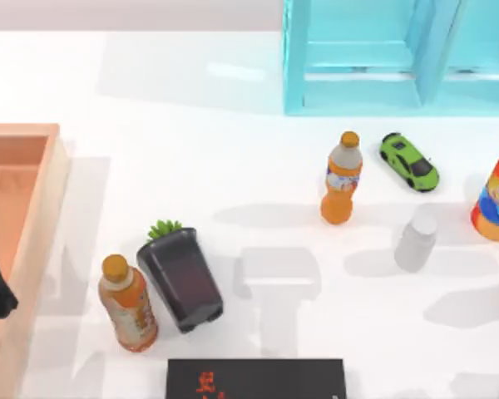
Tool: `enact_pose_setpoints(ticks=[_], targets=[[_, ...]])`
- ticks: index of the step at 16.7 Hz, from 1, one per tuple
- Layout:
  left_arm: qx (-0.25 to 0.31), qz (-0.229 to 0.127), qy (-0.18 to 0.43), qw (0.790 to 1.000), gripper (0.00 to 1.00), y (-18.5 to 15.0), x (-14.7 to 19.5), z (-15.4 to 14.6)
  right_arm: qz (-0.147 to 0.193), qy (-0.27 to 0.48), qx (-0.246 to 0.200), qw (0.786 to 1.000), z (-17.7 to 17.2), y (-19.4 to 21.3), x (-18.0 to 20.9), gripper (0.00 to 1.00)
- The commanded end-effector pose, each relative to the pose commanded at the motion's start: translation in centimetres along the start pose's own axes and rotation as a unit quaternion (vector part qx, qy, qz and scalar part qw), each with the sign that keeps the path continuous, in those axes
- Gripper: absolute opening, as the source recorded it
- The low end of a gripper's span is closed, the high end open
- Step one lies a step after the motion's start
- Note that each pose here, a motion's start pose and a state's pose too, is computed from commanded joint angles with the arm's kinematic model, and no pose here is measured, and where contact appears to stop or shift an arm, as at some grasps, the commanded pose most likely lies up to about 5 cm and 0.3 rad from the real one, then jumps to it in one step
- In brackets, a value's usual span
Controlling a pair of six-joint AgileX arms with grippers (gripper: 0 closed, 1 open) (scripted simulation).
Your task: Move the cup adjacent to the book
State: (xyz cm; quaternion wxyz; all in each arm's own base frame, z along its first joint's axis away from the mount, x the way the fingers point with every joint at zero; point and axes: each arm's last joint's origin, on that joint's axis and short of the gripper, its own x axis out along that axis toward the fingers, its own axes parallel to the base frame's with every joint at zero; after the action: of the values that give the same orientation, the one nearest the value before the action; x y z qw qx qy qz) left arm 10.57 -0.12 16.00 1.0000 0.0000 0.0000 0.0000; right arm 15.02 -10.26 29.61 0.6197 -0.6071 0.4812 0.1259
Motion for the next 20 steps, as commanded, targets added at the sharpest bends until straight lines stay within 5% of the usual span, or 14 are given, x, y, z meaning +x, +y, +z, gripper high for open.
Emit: enact_pose_setpoints(ticks=[6, 13, 20], targets=[[0.000, 0.000, 0.000, 1.000, 1.00, 0.0, 0.0, 0.0, 0.130, -0.027, -0.081, 0.988, -3.5, -1.1, 2.6, 1.00], [0.000, 0.000, 0.000, 1.000, 1.00, 0.0, 0.0, 0.0, 0.291, -0.150, -0.169, 0.930, -5.9, 1.0, 7.4, 1.00], [0.000, 0.000, 0.000, 1.000, 1.00, 0.0, 0.0, 0.0, 0.309, -0.169, -0.181, 0.918, -5.8, 1.4, 7.9, 1.00]])
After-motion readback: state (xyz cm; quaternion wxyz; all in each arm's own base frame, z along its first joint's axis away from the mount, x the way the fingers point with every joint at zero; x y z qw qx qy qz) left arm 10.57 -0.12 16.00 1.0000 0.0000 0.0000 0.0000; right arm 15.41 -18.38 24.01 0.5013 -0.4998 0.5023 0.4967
